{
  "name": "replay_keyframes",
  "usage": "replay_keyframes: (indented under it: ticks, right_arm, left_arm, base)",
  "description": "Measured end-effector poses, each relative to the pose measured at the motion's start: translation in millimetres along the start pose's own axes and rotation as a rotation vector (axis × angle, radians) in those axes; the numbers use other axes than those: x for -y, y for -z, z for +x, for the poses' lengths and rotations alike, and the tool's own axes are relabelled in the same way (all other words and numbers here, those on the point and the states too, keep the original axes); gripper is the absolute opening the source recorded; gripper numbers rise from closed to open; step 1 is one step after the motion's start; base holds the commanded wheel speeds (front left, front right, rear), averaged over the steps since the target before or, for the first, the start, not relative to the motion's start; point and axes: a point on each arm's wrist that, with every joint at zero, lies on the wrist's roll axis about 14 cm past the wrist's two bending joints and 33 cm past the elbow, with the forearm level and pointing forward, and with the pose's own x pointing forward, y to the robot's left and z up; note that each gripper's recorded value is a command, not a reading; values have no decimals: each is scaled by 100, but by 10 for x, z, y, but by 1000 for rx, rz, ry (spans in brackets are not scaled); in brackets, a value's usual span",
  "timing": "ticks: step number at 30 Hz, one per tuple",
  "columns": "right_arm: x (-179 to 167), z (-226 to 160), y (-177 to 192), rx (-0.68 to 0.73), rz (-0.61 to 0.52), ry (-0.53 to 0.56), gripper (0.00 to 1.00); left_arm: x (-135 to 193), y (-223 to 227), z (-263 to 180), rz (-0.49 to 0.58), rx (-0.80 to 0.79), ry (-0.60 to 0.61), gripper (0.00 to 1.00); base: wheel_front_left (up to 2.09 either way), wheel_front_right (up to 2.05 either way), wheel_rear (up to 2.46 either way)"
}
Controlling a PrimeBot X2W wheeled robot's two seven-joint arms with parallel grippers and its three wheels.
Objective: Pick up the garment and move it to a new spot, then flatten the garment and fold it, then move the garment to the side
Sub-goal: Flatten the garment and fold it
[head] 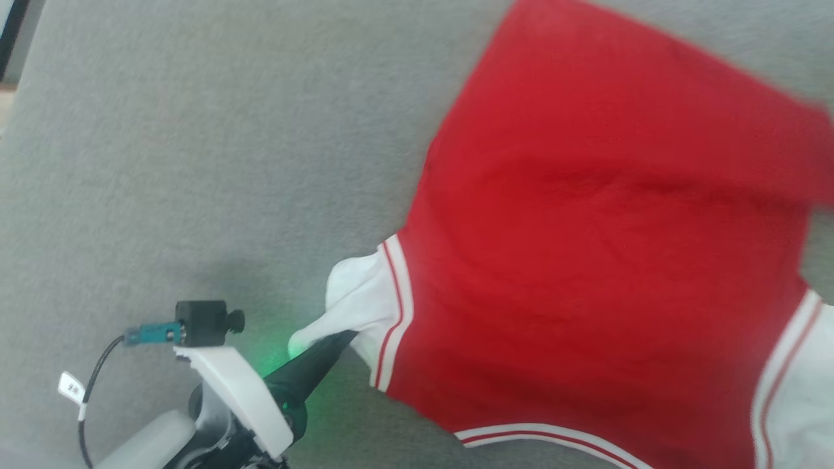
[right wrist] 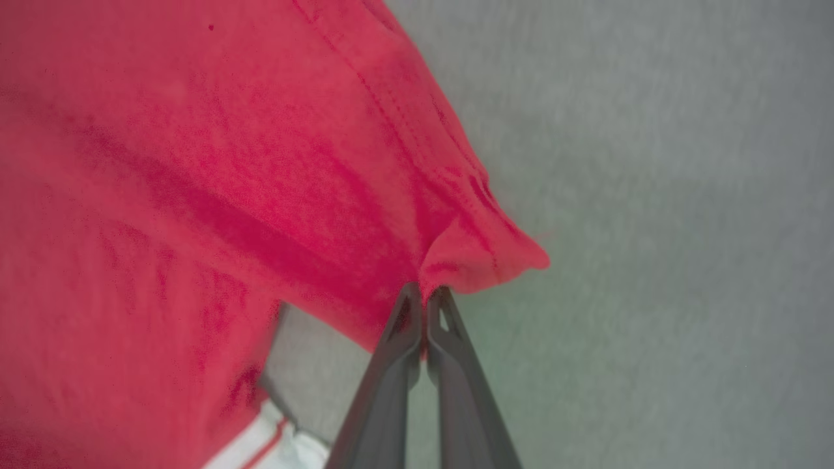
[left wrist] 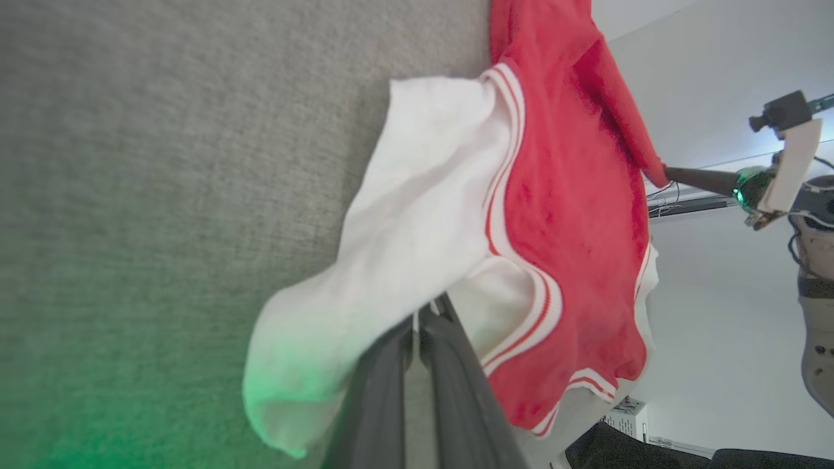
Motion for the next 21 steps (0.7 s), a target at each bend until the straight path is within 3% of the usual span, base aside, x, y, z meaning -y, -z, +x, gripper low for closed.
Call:
replay_keyframes:
  ticks: [6,13,17,21]
  right_arm:
    - [-116,-320,866,-93,14,-40,0]
    - [-577,-515,1793,-196,81,-135,0]
    - [-901,-572,2092,-238,107,-198,0]
    - [-1023,-577,2141,-230,117,-209,0]
  left_arm:
    - [85,-31,-16,28,21,28,0]
    - [141,-37,-1,48,24,46,0]
    - [128,-57,7,57,26,44,0]
    - [141,-54,38,61,18,49,0]
  base:
    - [0,0,0]
    - [0,0,0]
    - [0,0,0]
    - [0,0,0]
